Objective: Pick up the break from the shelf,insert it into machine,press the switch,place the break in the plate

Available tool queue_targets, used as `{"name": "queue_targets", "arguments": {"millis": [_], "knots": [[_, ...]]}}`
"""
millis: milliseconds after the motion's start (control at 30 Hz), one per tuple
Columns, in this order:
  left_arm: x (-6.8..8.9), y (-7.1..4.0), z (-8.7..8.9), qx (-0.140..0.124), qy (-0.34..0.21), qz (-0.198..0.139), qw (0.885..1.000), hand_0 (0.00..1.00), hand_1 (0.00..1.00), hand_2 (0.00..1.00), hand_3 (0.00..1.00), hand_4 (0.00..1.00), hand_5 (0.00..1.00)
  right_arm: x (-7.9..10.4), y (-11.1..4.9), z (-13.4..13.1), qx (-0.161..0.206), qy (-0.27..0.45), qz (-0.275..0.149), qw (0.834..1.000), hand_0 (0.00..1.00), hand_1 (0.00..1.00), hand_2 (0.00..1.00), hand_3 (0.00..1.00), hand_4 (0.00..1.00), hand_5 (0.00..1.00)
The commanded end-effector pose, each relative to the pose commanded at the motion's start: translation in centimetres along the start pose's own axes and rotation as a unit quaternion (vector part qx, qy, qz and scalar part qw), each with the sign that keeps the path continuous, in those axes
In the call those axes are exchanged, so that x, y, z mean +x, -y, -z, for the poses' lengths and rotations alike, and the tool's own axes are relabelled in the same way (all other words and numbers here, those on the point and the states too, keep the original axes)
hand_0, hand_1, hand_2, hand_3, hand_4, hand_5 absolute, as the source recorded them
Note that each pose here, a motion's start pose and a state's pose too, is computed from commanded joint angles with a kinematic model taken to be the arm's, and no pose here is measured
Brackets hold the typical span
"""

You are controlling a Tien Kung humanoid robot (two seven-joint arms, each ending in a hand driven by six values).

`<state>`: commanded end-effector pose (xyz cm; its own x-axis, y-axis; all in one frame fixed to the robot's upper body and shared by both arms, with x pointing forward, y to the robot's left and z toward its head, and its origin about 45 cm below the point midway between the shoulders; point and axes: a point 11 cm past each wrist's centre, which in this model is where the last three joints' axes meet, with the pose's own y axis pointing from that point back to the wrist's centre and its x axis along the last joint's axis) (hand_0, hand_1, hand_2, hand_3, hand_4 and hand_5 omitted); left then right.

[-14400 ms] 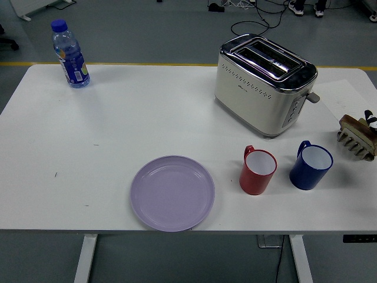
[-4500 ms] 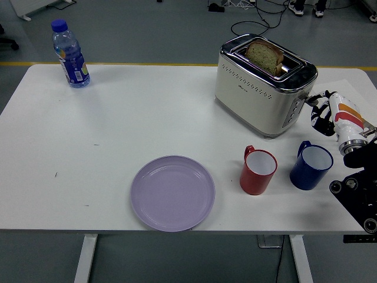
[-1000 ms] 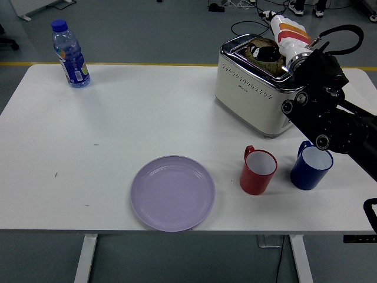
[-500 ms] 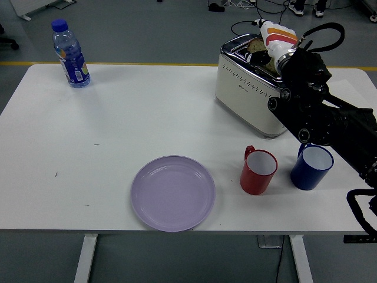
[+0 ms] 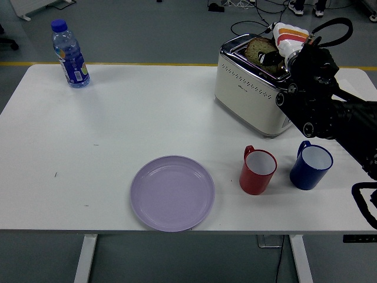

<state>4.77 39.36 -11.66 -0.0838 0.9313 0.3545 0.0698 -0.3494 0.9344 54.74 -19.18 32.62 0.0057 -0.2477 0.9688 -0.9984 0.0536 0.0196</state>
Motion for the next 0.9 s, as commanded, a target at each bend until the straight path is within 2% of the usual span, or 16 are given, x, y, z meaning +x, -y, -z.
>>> {"name": "queue_targets", "arguments": {"millis": [133,167,333,367,533,567,733,767,900], "knots": [[0.03,-0.01,-0.05,0.0,0.0,-0.001,1.0,0.417,0.482,0.511,0.603,0.413,0.998,-0.13,-0.05,0.06,0.004,0.002,-0.001,1.0,0.614,0.608,0.625,0.782,0.683,0.25],[0.05,-0.01,-0.07,0.0,0.0,-0.001,1.0,0.417,0.481,0.509,0.602,0.412,0.998,-0.11,-0.06,0.07,0.006,0.003,-0.003,1.0,0.491,0.531,0.545,0.721,0.677,0.251],[0.07,-0.01,-0.08,0.0,0.001,-0.001,1.0,0.417,0.481,0.509,0.602,0.412,0.998,-0.23,-0.08,0.08,0.009,0.001,-0.003,1.0,0.491,0.531,0.545,0.721,0.677,0.251],[0.07,-0.01,-0.08,0.0,0.0,-0.001,1.0,0.416,0.481,0.509,0.602,0.411,0.998,-0.26,-0.08,0.06,0.01,0.0,-0.004,1.0,0.367,0.431,0.46,0.605,0.653,0.229],[0.07,-0.02,-0.09,0.0,0.001,-0.001,1.0,0.416,0.481,0.509,0.602,0.411,0.998,-0.37,-0.06,-0.22,0.007,-0.009,-0.007,1.0,0.367,0.431,0.46,0.605,0.653,0.229],[0.08,-0.02,-0.12,0.0,0.001,-0.001,1.0,0.417,0.481,0.507,0.6,0.411,0.998,-0.41,-0.06,-0.28,0.006,-0.01,-0.007,1.0,0.285,0.35,0.421,0.532,0.579,0.145],[0.1,-0.04,-0.24,-0.001,0.001,-0.001,1.0,0.417,0.481,0.507,0.6,0.411,0.998,-0.38,-0.11,-0.33,0.009,-0.013,-0.018,1.0,0.285,0.35,0.421,0.532,0.579,0.145],[0.1,-0.04,-0.25,-0.001,0.001,-0.001,1.0,0.417,0.481,0.507,0.602,0.41,0.998,-0.36,-0.12,-0.31,0.011,-0.013,-0.021,1.0,0.228,0.331,0.404,0.502,0.512,0.06],[0.1,-0.03,-0.19,-0.001,0.0,-0.001,1.0,0.417,0.481,0.507,0.602,0.41,0.998,-0.23,-0.14,-0.29,0.014,-0.021,-0.029,0.999,0.228,0.331,0.404,0.502,0.512,0.06]]}}
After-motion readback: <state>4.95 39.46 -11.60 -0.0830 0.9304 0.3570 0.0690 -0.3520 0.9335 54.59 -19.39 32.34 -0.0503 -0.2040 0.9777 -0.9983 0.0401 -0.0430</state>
